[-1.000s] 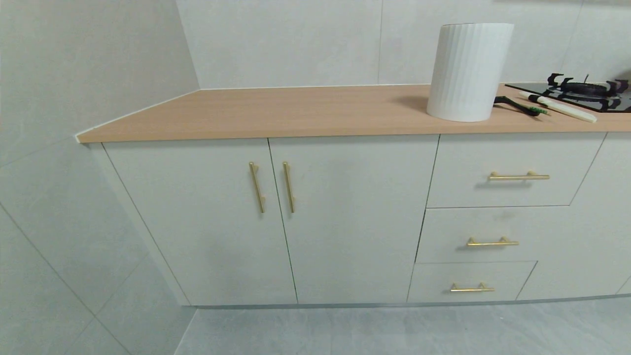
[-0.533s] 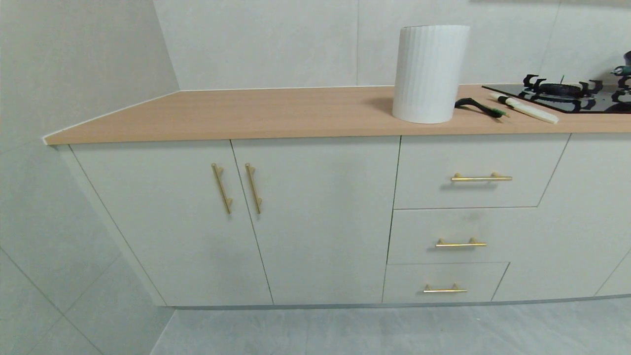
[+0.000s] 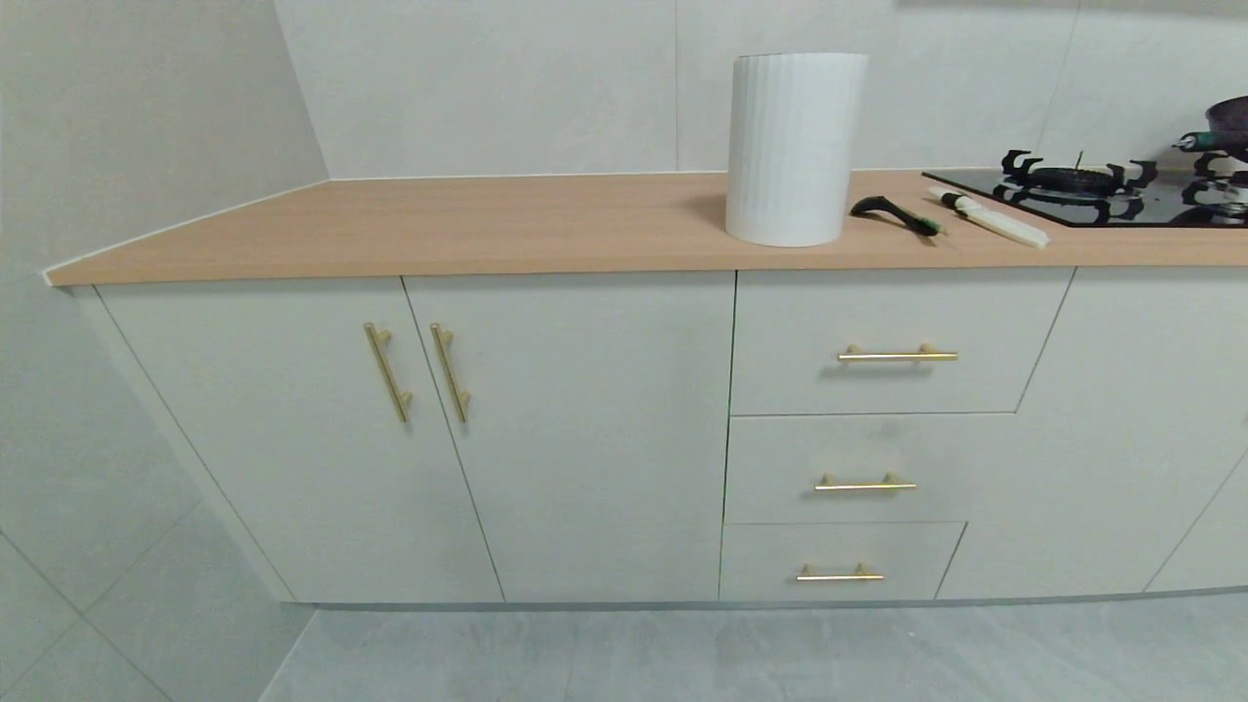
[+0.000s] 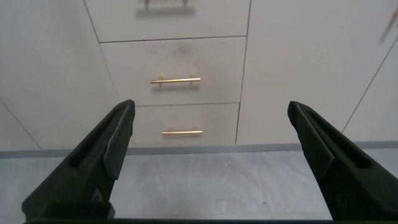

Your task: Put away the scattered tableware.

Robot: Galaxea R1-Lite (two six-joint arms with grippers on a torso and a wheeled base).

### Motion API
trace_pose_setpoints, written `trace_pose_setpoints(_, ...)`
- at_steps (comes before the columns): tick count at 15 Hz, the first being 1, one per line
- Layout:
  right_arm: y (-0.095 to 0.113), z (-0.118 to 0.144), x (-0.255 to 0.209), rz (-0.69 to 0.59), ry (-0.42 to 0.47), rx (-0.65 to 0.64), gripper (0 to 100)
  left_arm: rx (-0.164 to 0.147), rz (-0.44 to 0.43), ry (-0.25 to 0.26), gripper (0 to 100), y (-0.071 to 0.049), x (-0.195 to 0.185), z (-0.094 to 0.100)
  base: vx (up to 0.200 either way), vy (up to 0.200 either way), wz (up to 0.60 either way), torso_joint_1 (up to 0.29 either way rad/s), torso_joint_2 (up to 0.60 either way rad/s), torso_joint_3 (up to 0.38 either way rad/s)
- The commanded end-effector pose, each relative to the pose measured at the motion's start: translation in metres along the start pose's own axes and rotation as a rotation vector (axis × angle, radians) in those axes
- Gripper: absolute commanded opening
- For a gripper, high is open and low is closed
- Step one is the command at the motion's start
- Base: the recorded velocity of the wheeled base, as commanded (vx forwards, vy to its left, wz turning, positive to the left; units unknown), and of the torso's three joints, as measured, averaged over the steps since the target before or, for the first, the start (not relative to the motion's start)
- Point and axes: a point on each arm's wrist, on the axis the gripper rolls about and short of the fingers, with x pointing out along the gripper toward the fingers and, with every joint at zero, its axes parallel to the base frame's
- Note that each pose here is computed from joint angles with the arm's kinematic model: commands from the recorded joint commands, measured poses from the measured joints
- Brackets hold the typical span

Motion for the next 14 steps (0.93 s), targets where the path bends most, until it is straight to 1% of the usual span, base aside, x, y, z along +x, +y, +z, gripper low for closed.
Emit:
trace_pose_setpoints(1,0.0000,-0.0003,0.0002,0.001,0.002,0.000,100,0.000,0.001,0.000,100,0.0000,0.0000,0.0002,0.000,0.000,0.00,0.000,0.00,0.000)
trace_pose_setpoints(3,0.0000,0.0001,0.0001,0.001,0.001,0.001,100,0.002,0.001,0.000,100,0.0000,0.0000,0.0002,0.000,0.000,0.00,0.000,0.00,0.000)
trace_pose_setpoints(6,0.0000,0.0001,0.0001,0.001,0.001,0.001,100,0.000,0.001,0.000,100,0.0000,0.0000,0.0002,0.200,0.000,0.00,0.001,0.00,-0.001)
trace_pose_setpoints(13,0.0000,0.0001,0.0001,0.001,0.001,0.001,100,0.002,0.001,0.001,100,0.0000,0.0001,-0.0002,0.000,0.000,0.00,0.000,0.00,0.000)
trace_pose_setpoints(14,0.0000,-0.0003,0.0002,0.001,0.002,0.001,100,0.002,0.001,0.000,100,0.0000,0.0000,0.0002,0.000,-0.200,0.00,0.007,0.00,0.007)
